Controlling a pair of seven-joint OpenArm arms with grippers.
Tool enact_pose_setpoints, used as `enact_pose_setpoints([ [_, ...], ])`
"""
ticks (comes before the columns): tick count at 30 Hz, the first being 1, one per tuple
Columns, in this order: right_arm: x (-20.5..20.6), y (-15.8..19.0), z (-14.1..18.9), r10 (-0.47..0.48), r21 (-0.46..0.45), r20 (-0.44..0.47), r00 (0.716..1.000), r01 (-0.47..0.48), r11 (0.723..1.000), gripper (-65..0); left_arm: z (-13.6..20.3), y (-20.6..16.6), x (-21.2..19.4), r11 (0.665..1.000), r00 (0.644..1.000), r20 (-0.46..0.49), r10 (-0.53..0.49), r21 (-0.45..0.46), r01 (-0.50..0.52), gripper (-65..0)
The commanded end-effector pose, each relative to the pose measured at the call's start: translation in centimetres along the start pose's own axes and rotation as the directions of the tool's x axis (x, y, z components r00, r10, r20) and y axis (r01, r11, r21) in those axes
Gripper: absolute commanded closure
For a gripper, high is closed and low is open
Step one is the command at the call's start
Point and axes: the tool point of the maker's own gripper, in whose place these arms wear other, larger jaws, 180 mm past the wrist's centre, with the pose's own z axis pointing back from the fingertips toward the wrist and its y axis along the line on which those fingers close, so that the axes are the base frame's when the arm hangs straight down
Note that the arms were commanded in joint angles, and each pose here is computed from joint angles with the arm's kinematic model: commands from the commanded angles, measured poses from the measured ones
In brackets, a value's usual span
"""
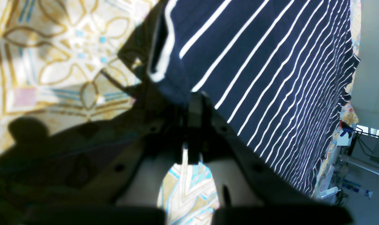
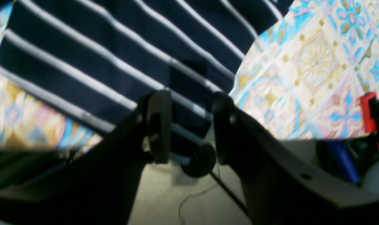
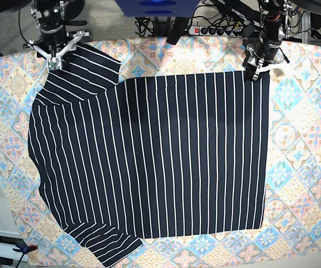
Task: Fold the T-shirt properly
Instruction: 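Lower the right gripper to the shoulder edge and pinch it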
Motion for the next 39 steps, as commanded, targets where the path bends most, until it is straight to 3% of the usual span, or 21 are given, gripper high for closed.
enact_pose_setpoints([
  [1, 0.5, -0.1, 0.2, 0.004, -0.002, 0.019, 1.000, -0.004, 1.000, -22.8, 0.2, 0.0, 0.2, 1.000, 1.000, -0.004, -0.013, -0.001, 0.013, 0.0],
  [6, 0.0, -0.4, -0.3, -0.002, -0.011, -0.006, 1.000, 0.002, 1.000, -27.2, 0.2, 0.0, 0.2, 1.000, 1.000, -0.004, -0.013, -0.001, 0.013, 0.0],
  [15, -2.6, -0.4, -1.2, -0.008, -0.012, -0.076, 0.997, 0.007, 1.000, -27.2, 0.2, -0.1, 0.2, 1.000, 1.000, -0.003, -0.013, -0.002, 0.013, 0.0],
  [21, -3.8, 0.7, -2.5, -0.172, 0.043, -0.115, 0.978, 0.178, 0.983, -27.2, 0.2, -0.1, 0.2, 1.000, 1.000, -0.003, -0.013, -0.002, 0.013, 0.0],
  [28, -4.4, 0.3, -2.8, -0.204, 0.054, -0.134, 0.970, 0.212, 0.976, -27.1, 0.2, -0.1, 0.4, 1.000, 1.000, -0.001, -0.015, -0.002, 0.015, 0.0],
  [39, -4.8, -3.4, -2.1, -0.231, -0.033, -0.104, 0.967, 0.229, 0.973, -27.1, 0.2, 0.0, 0.3, 1.000, 1.000, -0.002, -0.014, 0.000, 0.014, 0.0],
])
